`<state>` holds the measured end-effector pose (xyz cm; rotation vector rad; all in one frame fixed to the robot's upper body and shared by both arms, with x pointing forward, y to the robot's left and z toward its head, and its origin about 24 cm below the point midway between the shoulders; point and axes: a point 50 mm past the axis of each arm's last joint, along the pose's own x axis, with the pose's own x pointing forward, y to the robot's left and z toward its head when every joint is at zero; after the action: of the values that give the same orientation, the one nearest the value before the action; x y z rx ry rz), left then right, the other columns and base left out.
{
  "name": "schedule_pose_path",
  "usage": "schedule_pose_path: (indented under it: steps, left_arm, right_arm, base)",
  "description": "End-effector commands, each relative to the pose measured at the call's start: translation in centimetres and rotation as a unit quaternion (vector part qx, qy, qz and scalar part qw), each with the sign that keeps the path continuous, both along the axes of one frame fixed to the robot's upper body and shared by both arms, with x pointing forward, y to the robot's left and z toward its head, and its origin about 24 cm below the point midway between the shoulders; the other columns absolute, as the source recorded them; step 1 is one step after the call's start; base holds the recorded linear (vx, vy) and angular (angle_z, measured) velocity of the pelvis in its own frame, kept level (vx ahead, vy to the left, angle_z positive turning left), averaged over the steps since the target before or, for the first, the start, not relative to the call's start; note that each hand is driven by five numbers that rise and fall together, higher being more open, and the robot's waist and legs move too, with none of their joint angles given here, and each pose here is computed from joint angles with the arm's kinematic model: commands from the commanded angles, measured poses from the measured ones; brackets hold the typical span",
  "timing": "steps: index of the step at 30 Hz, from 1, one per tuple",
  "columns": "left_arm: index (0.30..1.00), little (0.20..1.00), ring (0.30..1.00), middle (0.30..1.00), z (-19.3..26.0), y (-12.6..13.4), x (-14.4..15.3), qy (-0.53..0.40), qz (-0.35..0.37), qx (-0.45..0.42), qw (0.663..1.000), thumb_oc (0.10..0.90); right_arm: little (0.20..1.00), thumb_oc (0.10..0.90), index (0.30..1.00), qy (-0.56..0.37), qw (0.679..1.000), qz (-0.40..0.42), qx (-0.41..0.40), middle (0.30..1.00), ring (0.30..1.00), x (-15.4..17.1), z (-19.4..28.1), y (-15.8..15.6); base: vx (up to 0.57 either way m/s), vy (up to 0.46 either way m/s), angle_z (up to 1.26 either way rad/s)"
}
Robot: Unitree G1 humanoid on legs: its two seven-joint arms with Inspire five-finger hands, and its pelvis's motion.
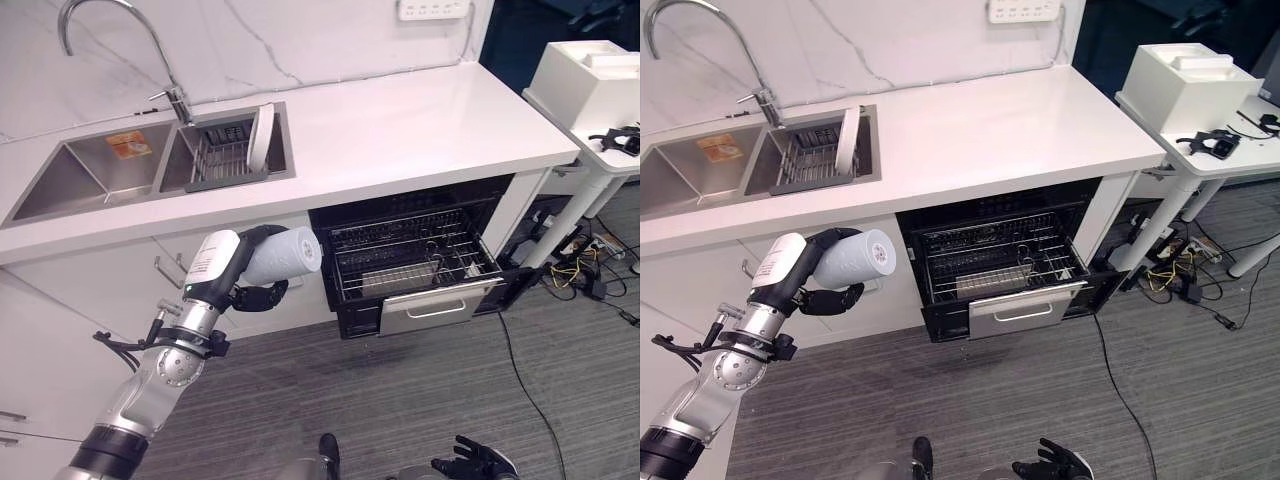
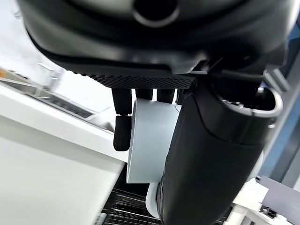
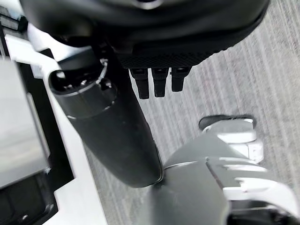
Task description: Place the dishes in the dishwasher.
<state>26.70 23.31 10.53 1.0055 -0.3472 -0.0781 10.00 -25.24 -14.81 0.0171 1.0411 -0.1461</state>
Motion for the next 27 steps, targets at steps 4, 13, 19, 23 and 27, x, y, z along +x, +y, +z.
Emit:
schedule_pose_path:
  steps: [4,13,19,23,27]
  left_arm:
    - [0.300,0.300,0.300,0.300,5.7,-0.4,0.5,-0.133,-0.031,-0.028,0.990,0.400]
    - [0.300,0.300,0.300,0.300,5.8,-0.9,0.5,-0.139,-0.035,-0.012,0.990,0.400]
    - [0.300,0.300,0.300,0.300,4.9,-0.4,-0.1,-0.121,-0.017,-0.007,0.993,0.400]
    - [0.300,0.300,0.300,0.300,5.6,-1.8,-0.3,-0.129,-0.050,-0.017,0.990,0.400]
    - [0.300,0.300,0.300,0.300,6.2,-2.2,0.6,-0.131,-0.058,-0.030,0.989,0.400]
  right_arm:
    - [0.900,0.800,0.900,-0.035,0.999,0.027,0.025,0.900,0.900,1.5,0.2,2.2]
    - [0.900,0.800,0.900,-0.096,0.988,0.098,0.077,0.900,0.900,4.3,1.3,4.8]
    - [0.900,0.800,0.900,-0.076,0.976,0.172,0.106,0.900,0.900,5.0,1.5,6.2]
    - [0.900,0.800,0.900,-0.061,0.985,0.119,0.111,0.900,0.900,4.3,1.5,4.6]
    - [0.900,0.800,0.900,-0.054,0.988,0.098,0.103,0.900,0.900,3.0,0.8,4.0]
  base:
    - [0.09,0.083,0.03]
    - [0.03,-0.184,0.02]
    - [0.02,-0.549,0.24]
    - [-0.04,-0.344,0.61]
    - [-0.01,-0.054,0.78]
